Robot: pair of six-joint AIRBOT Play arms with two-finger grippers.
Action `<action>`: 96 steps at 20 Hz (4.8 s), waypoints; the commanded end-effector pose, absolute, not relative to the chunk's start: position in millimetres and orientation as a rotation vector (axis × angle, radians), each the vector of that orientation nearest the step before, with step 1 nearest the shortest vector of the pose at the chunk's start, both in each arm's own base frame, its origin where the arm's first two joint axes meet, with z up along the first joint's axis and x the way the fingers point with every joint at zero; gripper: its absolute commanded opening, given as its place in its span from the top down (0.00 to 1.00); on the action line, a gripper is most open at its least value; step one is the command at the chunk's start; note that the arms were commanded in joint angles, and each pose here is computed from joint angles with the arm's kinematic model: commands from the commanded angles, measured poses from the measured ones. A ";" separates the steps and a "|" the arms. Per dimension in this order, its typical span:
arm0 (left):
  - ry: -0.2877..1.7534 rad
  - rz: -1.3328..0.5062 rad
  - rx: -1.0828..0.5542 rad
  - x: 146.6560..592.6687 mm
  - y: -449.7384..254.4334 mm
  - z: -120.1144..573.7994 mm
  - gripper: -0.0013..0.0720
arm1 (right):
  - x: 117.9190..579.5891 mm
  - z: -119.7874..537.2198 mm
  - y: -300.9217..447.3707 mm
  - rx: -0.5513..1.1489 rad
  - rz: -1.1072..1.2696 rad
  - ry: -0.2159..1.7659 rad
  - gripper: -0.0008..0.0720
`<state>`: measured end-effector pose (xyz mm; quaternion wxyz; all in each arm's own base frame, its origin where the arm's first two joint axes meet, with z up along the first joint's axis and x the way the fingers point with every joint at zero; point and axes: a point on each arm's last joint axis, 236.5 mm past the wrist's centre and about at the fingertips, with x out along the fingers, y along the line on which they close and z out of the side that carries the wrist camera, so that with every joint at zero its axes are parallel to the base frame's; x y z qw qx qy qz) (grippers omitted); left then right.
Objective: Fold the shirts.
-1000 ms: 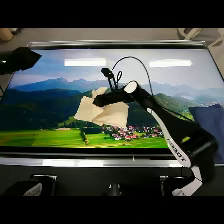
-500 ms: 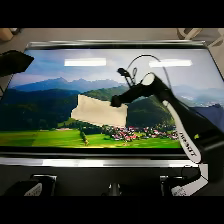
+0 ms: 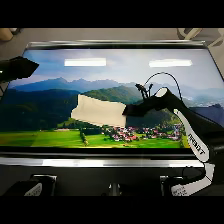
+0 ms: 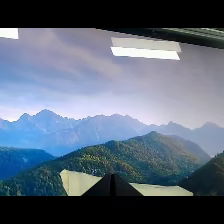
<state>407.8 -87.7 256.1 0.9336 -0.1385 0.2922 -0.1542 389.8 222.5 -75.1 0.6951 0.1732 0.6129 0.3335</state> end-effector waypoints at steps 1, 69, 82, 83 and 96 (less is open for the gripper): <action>0.600 -0.327 -0.296 406.0 -90.7 255.9 0.95 | 397.8 -78.5 245.9 0.563 0.726 1.307 0.04; 1.218 -0.029 0.031 424.8 -53.0 102.2 0.09 | 424.9 157.8 -62.1 -0.202 0.291 0.928 0.07; 1.382 -0.071 -0.031 345.1 -84.8 4.3 0.08 | 313.9 15.6 39.1 -0.123 0.612 1.462 0.15; 1.381 -0.071 -0.031 345.2 -84.9 4.3 0.08 | 315.4 15.4 38.6 -0.126 0.609 1.457 0.15; 1.380 -0.071 -0.031 345.5 -84.9 4.4 0.08 | 316.6 14.8 36.8 -0.133 0.601 1.454 0.15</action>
